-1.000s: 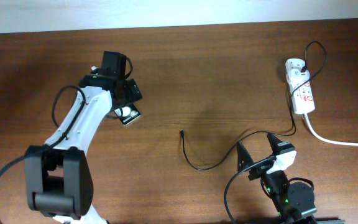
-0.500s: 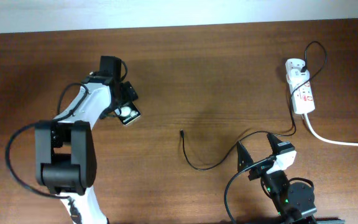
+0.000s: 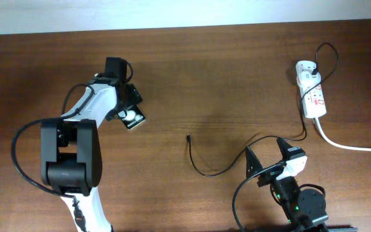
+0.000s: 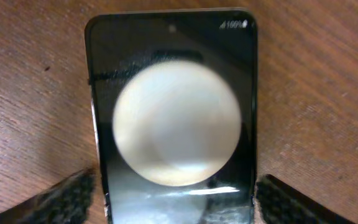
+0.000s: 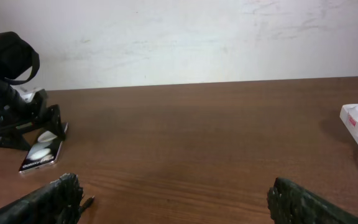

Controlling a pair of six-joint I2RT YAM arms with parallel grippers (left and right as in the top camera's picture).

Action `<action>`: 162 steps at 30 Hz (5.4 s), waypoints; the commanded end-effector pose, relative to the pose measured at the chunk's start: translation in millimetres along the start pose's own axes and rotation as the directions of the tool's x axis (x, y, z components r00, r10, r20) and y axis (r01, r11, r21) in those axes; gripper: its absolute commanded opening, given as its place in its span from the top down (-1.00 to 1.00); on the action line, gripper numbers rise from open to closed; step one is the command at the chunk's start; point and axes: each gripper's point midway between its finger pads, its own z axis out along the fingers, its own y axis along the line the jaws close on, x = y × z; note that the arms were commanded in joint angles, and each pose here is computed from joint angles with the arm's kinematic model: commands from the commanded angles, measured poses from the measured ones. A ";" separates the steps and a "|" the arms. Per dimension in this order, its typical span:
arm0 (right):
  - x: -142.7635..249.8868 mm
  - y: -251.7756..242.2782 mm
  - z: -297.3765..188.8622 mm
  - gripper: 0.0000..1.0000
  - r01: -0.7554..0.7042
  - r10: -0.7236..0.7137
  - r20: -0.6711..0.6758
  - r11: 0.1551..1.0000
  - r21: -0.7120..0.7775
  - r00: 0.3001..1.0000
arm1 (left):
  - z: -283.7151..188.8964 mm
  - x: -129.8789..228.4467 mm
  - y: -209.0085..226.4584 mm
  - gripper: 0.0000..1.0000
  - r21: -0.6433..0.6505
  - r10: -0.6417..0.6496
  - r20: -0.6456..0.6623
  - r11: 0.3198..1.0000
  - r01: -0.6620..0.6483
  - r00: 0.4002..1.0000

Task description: Plug charger to phone and switch on socket

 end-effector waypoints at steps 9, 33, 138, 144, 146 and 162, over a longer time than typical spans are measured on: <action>2.6 -1.3 0.2 -0.97 0.010 -0.010 -0.003 1.000 0.002 1.000 | 23.9 42.9 42.8 -0.89 -0.154 0.014 -0.174 0.987 -0.041 0.985; 2.6 -1.3 0.1 -0.97 0.010 -0.010 -0.003 1.000 0.002 1.000 | 28.4 71.3 44.3 -0.15 -0.146 0.005 -0.306 0.988 -0.051 0.952; 6.3 66.0 139.9 0.92 -0.739 0.543 -0.668 0.674 -0.015 0.509 | -195.8 154.9 -61.9 -0.98 0.760 0.362 0.200 0.529 -0.378 0.910; 16.1 88.1 184.9 0.93 -0.940 0.633 -0.727 0.337 -0.053 0.268 | -193.0 122.5 -74.1 -0.98 0.794 0.125 0.313 0.509 -0.331 0.942; 9.8 95.5 191.3 0.92 -0.945 0.634 -0.717 0.306 -0.111 0.290 | -187.3 116.3 -73.2 -0.98 0.778 0.106 0.322 0.536 -0.327 0.941; 0.1 136.4 186.0 0.92 -0.940 0.591 -0.738 0.283 -0.189 0.326 | -200.4 70.7 -137.2 -0.98 0.971 -0.207 0.169 0.200 -0.128 0.964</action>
